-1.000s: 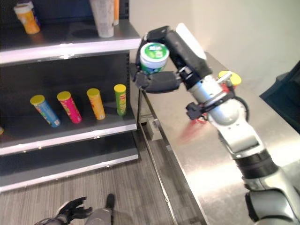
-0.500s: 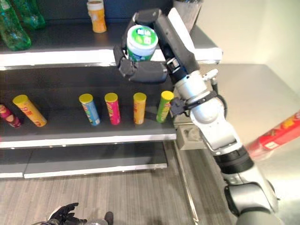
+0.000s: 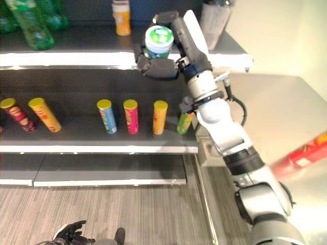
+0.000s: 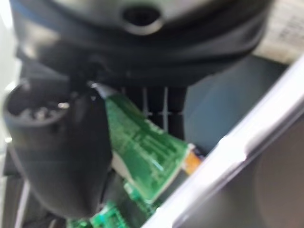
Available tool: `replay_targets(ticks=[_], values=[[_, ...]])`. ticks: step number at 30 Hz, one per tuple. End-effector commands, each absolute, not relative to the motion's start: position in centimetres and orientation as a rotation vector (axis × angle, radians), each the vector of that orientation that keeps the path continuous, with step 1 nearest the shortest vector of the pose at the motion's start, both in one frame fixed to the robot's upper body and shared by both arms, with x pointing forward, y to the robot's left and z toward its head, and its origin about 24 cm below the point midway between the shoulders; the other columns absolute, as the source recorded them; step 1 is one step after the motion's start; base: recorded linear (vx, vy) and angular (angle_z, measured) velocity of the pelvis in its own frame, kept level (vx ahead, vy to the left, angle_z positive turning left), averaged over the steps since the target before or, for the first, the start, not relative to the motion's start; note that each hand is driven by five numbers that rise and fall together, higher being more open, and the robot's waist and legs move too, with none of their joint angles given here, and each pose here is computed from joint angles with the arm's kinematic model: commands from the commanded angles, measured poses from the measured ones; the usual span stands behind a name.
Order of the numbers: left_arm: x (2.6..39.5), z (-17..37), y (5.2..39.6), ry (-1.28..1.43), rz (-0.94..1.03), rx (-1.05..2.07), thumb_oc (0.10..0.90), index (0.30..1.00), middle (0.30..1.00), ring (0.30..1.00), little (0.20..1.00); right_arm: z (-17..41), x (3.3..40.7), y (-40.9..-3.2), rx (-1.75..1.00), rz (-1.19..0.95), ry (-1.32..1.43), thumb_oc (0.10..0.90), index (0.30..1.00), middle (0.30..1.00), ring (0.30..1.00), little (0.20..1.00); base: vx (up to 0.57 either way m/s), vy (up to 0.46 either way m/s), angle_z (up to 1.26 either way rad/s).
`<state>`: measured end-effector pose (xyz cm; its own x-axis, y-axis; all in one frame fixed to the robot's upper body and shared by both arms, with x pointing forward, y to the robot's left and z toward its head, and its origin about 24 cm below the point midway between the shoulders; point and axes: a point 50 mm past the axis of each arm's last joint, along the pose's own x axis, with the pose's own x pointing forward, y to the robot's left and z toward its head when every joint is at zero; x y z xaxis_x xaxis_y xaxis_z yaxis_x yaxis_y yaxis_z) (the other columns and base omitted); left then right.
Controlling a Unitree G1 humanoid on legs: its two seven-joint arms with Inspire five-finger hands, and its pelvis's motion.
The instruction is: Put the goods on the table back onto the shelves and tidy them up.
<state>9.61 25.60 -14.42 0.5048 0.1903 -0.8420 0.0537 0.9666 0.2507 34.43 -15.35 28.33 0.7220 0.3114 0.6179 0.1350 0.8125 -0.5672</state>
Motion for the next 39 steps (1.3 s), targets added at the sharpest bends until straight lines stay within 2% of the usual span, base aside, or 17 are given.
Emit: replay_targets(ticks=[1,10,20,39], values=[[9.4,-14.1,27.1,1.045,0.123,0.293,0.8,0.9,0.9,0.9,0.9,35.8,32.7,-14.1,-0.605,0.029,-1.059,0.4,0.3,0.3,0.3,0.3,0.1,-0.112,0.18],[8.6,-14.4,27.2,1.089,0.122,0.305,0.8,0.9,0.9,0.9,0.9,36.7,34.3,-15.2,-0.612,-0.061,-0.998,0.4,0.3,0.3,0.3,0.3,0.04,-0.056,0.35],[9.1,-14.3,27.2,1.078,0.116,0.309,0.8,0.9,0.9,0.9,0.9,36.3,36.9,-18.3,-0.605,-0.197,-0.841,0.4,0.3,0.3,0.3,0.3,0.02,-0.024,0.36],[9.4,-14.0,27.5,1.064,0.112,0.335,0.8,0.9,0.9,0.9,0.9,36.0,38.6,-20.9,-0.608,-0.341,-0.71,0.4,0.3,0.3,0.3,0.3,0.0,-0.002,0.04]])
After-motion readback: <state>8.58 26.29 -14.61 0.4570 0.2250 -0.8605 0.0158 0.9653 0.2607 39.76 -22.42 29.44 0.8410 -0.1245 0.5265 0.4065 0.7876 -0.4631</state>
